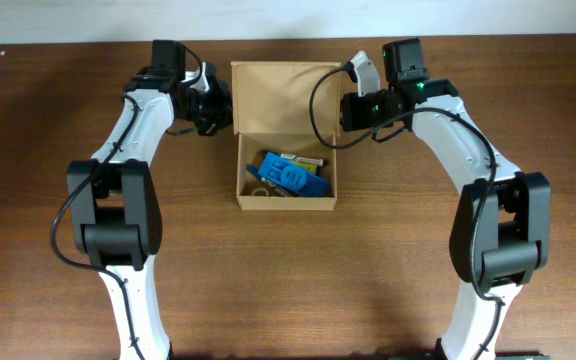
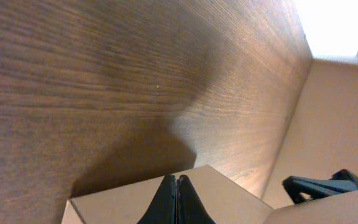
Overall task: Pack container
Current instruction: 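Raise both grippers to the box lid's back edge and grip it, then fold the lid forward over the box with both grippers, pressing it down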
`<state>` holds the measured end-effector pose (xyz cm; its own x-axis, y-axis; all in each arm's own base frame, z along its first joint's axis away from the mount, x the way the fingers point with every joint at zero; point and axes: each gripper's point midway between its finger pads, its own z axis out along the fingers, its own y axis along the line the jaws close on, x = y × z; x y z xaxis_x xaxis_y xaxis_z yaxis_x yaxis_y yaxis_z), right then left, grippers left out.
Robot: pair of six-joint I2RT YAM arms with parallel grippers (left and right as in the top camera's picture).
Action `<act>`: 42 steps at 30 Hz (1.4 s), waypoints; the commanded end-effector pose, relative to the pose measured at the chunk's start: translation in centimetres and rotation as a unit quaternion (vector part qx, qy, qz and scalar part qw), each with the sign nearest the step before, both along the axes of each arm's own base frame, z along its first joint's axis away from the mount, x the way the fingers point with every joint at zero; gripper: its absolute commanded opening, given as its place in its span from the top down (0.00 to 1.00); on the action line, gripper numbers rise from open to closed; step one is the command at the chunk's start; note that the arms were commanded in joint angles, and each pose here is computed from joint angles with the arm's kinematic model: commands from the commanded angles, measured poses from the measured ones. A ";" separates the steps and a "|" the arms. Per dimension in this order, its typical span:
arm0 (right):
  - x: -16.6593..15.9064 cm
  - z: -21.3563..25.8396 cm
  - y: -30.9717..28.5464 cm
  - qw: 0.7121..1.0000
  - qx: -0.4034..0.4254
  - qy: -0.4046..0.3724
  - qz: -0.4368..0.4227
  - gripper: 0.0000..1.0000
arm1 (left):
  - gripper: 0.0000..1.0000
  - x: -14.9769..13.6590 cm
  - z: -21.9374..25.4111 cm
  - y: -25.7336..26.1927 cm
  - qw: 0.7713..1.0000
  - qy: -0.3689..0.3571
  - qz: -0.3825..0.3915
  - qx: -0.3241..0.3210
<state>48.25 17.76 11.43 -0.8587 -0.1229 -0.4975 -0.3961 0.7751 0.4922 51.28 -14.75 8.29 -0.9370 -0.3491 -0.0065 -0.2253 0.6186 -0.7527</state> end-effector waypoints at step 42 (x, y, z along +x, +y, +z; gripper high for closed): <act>-12.8 -0.7 10.7 0.970 -0.230 0.030 0.076 0.96 | 0.98 -6.6 7.7 12.0 0.911 -0.011 -0.095 0.402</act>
<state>34.93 28.49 12.52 -0.8150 -0.4695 -0.3396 -0.5437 0.8222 0.1682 44.86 -4.08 14.48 -0.9836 -0.0022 -0.1805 0.0157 0.9951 -0.0981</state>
